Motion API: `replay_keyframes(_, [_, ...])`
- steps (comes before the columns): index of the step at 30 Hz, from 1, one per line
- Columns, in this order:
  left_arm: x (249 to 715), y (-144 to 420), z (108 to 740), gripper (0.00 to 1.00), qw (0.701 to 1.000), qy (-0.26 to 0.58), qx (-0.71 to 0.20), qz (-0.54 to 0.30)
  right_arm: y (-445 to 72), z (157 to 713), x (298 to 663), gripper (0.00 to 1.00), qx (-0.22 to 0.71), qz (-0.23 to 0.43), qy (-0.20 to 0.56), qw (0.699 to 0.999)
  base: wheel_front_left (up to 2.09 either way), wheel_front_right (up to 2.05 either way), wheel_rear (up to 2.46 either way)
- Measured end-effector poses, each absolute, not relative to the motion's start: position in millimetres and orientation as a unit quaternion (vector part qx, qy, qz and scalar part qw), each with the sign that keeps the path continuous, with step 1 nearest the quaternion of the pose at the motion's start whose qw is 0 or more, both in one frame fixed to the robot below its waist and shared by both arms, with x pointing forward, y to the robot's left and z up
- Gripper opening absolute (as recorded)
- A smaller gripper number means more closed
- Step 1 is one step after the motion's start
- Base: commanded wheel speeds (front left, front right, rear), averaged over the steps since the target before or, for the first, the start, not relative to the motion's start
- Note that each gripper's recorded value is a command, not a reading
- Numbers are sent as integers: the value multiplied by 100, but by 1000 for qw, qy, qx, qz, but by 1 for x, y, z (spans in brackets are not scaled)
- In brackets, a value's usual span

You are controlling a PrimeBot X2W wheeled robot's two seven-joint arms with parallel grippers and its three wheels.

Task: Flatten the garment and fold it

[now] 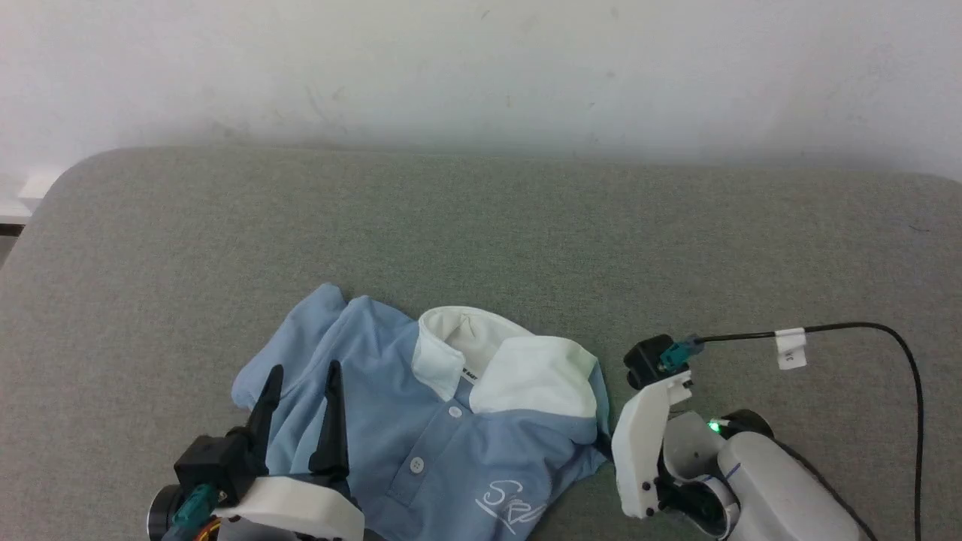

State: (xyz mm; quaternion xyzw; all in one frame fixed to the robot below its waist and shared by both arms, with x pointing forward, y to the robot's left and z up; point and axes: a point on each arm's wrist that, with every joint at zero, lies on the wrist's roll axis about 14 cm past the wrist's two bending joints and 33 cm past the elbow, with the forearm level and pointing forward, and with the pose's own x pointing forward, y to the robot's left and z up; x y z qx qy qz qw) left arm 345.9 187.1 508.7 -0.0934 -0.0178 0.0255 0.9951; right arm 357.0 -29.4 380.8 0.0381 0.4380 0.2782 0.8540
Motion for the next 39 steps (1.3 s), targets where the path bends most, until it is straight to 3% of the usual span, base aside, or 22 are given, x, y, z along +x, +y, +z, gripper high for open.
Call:
replay_keyframes(4, [349,186,509,100,995,-20,-97,25,-59,405,383,0,55,245,368,895,0,0,0])
replay_keyframes(10, [350,178,507,100,995,-18,-101,11,-181,459,419,0,50,106,251,961,0,0,0])
replay_keyframes(15, [356,168,507,100,994,-17,-107,-4,-287,440,370,0,57,-39,278,958,0,0,0])
replay_keyframes(20, [360,158,502,100,994,-8,-108,-22,-325,399,302,0,90,-127,330,931,0,0,0])
replay_keyframes(21, [361,157,501,100,994,-7,-109,-23,-324,393,293,26,97,-135,337,927,0,0,0])
replay_keyframes(22, [362,156,499,100,994,-4,-108,-25,-321,388,287,90,106,-139,340,924,0,0,0])
replay_keyframes(23, [362,155,498,100,994,-1,-108,-26,-318,386,284,100,108,-142,335,925,0,0,0])
replay_keyframes(32, [360,156,490,100,994,15,-102,-29,-317,464,314,100,69,-154,118,979,0,0,0])
replay_keyframes(39, [366,151,487,100,994,47,-87,-53,-271,509,324,100,43,-86,32,995,0,0,0])
